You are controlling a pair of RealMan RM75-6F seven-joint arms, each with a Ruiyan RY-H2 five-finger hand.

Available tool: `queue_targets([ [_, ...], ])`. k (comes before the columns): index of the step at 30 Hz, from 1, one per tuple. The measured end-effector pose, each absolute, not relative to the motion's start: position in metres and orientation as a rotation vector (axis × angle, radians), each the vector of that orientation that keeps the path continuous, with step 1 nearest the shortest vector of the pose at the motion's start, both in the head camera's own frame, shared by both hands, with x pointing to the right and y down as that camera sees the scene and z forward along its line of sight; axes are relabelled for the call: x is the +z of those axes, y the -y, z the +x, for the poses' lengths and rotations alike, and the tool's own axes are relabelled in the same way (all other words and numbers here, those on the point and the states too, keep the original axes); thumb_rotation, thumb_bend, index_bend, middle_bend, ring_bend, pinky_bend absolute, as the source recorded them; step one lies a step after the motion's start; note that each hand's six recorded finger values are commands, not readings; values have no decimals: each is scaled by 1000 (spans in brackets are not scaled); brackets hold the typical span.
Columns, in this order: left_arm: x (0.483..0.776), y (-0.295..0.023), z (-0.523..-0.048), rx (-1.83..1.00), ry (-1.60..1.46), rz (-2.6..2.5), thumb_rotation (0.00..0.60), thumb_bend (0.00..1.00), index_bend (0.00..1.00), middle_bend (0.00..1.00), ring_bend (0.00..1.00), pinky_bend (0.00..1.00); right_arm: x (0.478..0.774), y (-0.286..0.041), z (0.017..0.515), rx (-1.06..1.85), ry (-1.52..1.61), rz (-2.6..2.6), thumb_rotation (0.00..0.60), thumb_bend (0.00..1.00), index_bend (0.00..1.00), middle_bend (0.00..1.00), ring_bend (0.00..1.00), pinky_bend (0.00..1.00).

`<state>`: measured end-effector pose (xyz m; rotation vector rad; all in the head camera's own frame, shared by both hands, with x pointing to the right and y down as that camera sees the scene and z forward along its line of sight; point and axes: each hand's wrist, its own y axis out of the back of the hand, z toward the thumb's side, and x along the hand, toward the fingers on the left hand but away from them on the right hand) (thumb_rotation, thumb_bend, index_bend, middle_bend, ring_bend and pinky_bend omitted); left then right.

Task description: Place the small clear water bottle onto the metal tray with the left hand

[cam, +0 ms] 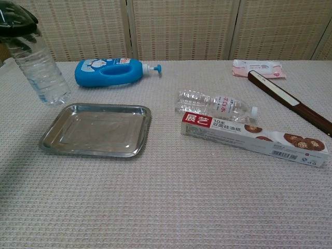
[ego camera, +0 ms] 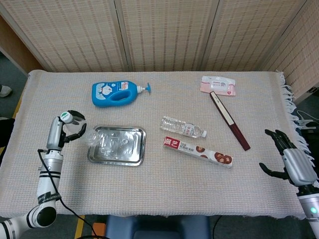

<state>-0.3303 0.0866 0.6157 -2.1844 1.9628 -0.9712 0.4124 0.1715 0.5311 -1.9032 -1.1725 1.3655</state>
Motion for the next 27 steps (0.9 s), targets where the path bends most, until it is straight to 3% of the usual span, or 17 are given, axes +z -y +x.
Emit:
queue_targets([
  [6, 621, -87, -331, -907, -2048, -2235, 600, 394, 532, 626, 466, 551, 532, -172, 412, 1373, 1162, -1898, 600, 188, 81, 109, 0, 214],
  [19, 632, -86, -351, -1327, -1294, -1560, 600, 394, 557, 648, 480, 576, 531, -171, 413, 1369, 1174, -1896, 600, 188, 81, 109, 0, 214],
  [27, 630, -86, -343, -1292, -1520, -1779, 600, 395, 558, 647, 481, 576, 533, -172, 412, 1377, 1162, -1901, 600, 188, 81, 109, 0, 214],
])
